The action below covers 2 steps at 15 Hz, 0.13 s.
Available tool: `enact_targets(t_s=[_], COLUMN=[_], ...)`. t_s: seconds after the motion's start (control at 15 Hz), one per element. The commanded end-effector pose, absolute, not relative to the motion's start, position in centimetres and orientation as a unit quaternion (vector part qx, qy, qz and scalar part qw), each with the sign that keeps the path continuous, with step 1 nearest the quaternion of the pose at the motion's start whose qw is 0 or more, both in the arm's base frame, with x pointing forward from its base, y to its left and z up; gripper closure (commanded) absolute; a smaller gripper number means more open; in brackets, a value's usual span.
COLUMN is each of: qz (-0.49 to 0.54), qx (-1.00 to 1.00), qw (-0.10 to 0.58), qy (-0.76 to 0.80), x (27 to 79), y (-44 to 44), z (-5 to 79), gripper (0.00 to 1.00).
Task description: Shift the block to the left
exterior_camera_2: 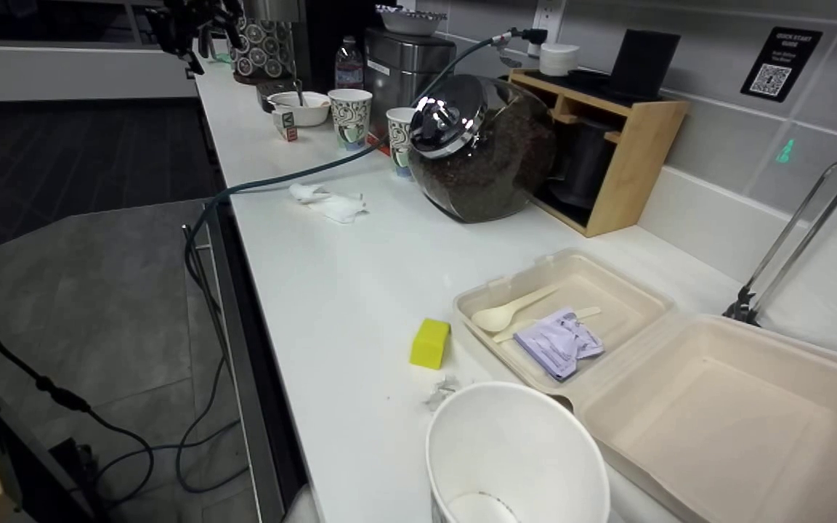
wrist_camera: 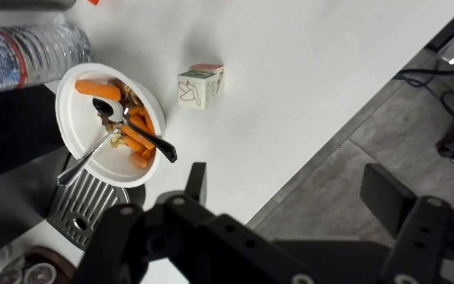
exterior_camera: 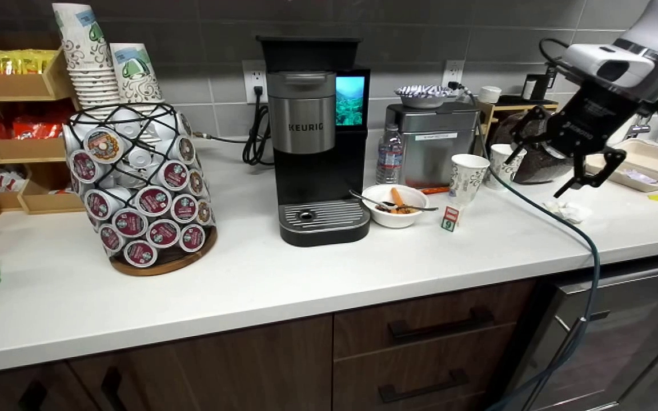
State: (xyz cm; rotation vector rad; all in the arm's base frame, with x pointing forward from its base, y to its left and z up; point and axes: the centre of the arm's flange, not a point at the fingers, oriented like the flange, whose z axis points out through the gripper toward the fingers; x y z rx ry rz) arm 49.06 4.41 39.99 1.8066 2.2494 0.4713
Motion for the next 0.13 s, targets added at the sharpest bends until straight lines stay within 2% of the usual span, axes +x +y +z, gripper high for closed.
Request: enact_targets(t_s=[0.0, 0.07], qz=[0.167, 0.168], qx=[0.634, 0.638], qw=[0.113, 0.116], qy=[0.747, 0.743], x=[48.04, 47.36], y=[4.17, 4.09], z=[40.27, 40.44], gripper=[0.0, 0.0])
